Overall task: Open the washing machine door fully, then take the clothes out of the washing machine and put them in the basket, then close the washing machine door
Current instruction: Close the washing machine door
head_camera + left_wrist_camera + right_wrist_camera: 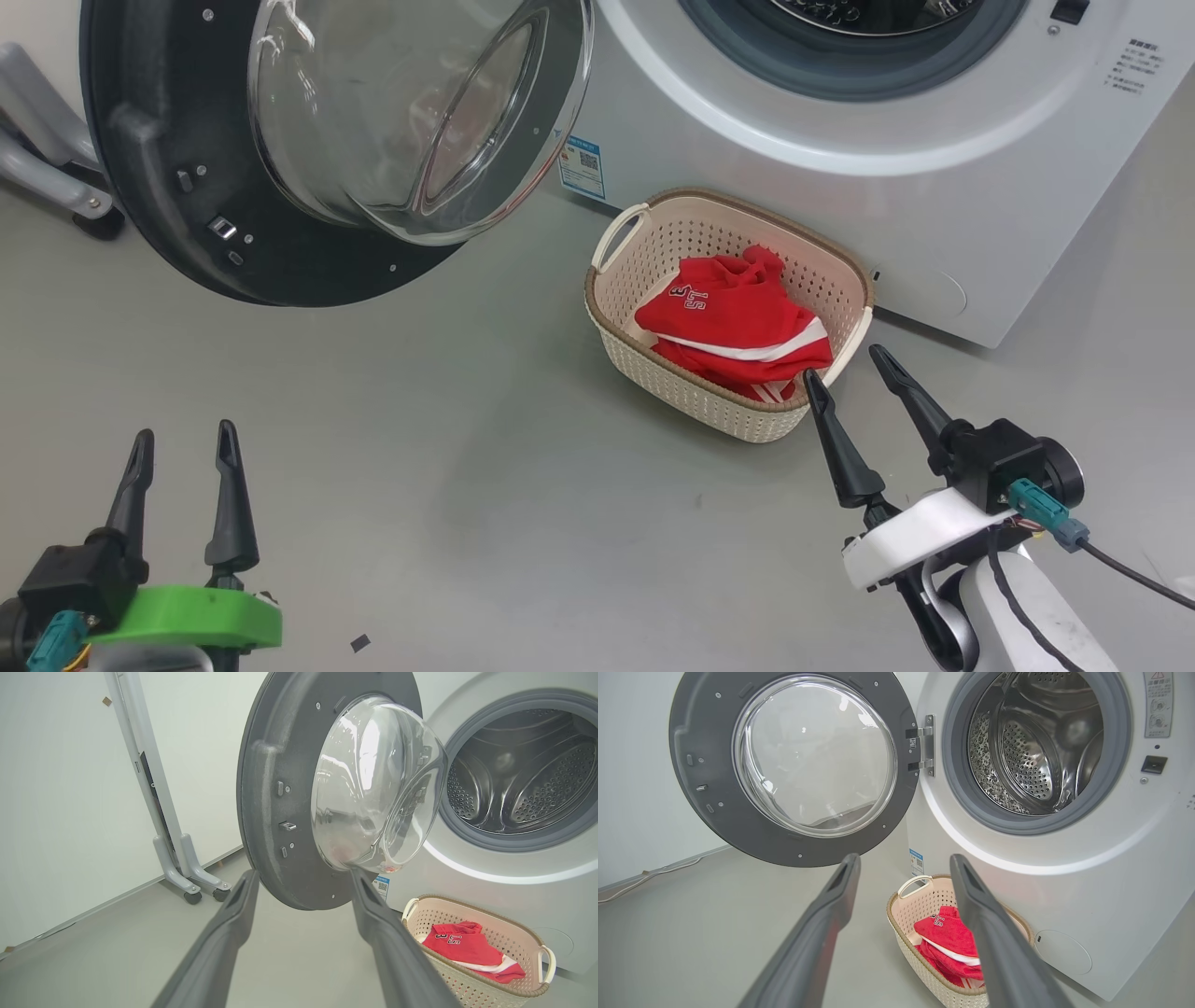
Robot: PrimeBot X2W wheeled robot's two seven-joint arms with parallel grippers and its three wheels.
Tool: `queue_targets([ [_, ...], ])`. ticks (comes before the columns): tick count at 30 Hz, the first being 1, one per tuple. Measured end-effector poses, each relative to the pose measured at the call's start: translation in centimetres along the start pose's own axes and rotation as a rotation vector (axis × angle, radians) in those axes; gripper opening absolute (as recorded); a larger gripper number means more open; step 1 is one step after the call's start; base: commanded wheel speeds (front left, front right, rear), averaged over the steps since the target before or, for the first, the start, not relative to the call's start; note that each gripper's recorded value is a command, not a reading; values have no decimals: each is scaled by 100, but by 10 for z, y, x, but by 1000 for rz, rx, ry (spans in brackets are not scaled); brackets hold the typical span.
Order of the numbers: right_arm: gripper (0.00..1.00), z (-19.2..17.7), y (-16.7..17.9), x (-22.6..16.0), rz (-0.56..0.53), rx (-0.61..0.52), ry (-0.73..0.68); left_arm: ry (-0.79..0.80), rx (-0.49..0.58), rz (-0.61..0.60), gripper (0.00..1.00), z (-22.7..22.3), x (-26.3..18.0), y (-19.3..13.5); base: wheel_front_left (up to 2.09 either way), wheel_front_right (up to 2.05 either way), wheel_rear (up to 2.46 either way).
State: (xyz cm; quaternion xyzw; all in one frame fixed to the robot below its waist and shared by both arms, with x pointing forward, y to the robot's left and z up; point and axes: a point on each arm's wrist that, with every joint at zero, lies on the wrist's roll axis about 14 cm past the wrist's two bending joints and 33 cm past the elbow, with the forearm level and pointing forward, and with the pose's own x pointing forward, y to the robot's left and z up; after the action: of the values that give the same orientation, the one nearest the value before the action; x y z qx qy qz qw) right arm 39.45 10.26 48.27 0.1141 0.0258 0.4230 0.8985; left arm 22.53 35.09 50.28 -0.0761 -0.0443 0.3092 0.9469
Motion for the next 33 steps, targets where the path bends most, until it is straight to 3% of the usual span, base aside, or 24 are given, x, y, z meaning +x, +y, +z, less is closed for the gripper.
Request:
queue_targets([
  [5, 100, 0, -1, 0, -3, 1, 0, 0, 1, -4, 100, 0, 0, -1, 0, 0, 0],
  [6, 100, 0, -1, 0, -3, 2, 0, 1, 0, -6, 72, 0, 0, -1, 0, 0, 0],
  [7, 100, 0, -1, 0, -3, 3, 0, 2, 1, -6, 30, 0, 0, -1, 0, 0, 0],
  [8, 100, -1, -1, 1, -4, 5, -1, 2, 2, -7, 0, 0, 1, -2, 0, 0, 0],
  [20, 100, -10, -18, 3, -43, 21, 5, -67, 15, -9, 0, 23, 22, -5, 0, 0, 0],
  [28, 100, -21, -19, 2, -22, 2, 35, -235, 184, 20, 0, 92, 56, 29, 0, 0, 0],
  [33, 100, -22, -33, 1, -43, -9, 36, -316, 206, 19, 0, 129, 84, 36, 0, 0, 0],
])
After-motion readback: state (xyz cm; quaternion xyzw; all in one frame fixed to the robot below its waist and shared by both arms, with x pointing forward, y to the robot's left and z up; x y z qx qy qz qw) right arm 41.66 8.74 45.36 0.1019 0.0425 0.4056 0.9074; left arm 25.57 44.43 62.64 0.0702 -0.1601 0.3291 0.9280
